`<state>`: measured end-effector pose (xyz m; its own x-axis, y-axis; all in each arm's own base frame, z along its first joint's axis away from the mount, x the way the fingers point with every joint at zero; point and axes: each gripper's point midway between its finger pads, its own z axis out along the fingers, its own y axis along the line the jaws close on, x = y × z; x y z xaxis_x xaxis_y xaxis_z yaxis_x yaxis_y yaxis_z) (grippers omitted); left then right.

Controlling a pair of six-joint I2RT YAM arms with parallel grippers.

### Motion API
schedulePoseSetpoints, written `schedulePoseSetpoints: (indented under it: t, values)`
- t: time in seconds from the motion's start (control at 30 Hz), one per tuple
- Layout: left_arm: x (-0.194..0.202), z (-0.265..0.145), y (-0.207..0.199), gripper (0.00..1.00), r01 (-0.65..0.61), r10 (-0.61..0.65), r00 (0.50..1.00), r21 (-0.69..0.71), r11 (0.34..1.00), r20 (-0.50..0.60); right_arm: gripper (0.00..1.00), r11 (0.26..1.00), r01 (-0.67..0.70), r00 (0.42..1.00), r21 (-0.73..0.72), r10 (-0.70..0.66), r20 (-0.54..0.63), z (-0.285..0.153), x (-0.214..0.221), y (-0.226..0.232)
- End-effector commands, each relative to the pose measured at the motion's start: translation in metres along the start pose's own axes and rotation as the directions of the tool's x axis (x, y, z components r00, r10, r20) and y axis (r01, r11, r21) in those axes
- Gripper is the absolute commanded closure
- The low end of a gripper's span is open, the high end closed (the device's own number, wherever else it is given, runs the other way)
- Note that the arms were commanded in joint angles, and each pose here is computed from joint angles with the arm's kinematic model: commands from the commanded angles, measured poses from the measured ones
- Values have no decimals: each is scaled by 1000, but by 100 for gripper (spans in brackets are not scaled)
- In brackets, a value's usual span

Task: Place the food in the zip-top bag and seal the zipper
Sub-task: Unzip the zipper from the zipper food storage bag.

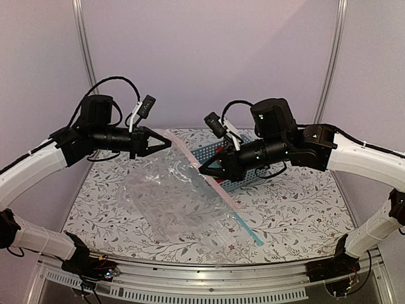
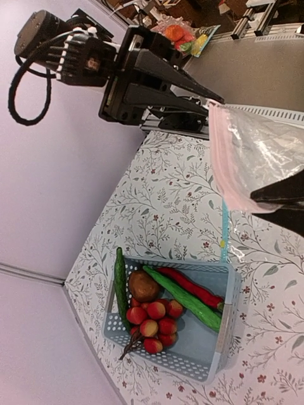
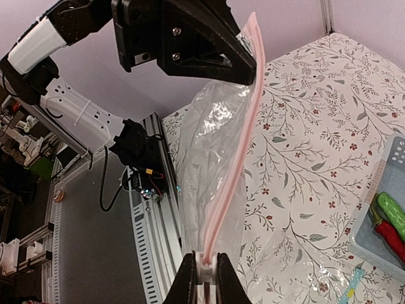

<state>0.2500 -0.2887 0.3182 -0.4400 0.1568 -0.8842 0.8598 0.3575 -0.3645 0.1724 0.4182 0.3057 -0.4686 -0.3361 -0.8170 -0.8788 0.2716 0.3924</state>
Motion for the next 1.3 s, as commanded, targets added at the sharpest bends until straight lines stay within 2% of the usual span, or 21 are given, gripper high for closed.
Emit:
schedulePoseSetpoints:
  t: [0.0, 1.27]
  values:
    - [-8, -14, 39, 100, 33, -24, 998, -164, 986, 54, 100, 1000, -4, 999, -26, 4, -33, -11, 11, 9]
    - [-25, -56, 85, 100, 129, -73, 980, -314, 941, 184, 100, 1000, -26, 999, -4, 26, -47, -13, 22, 4]
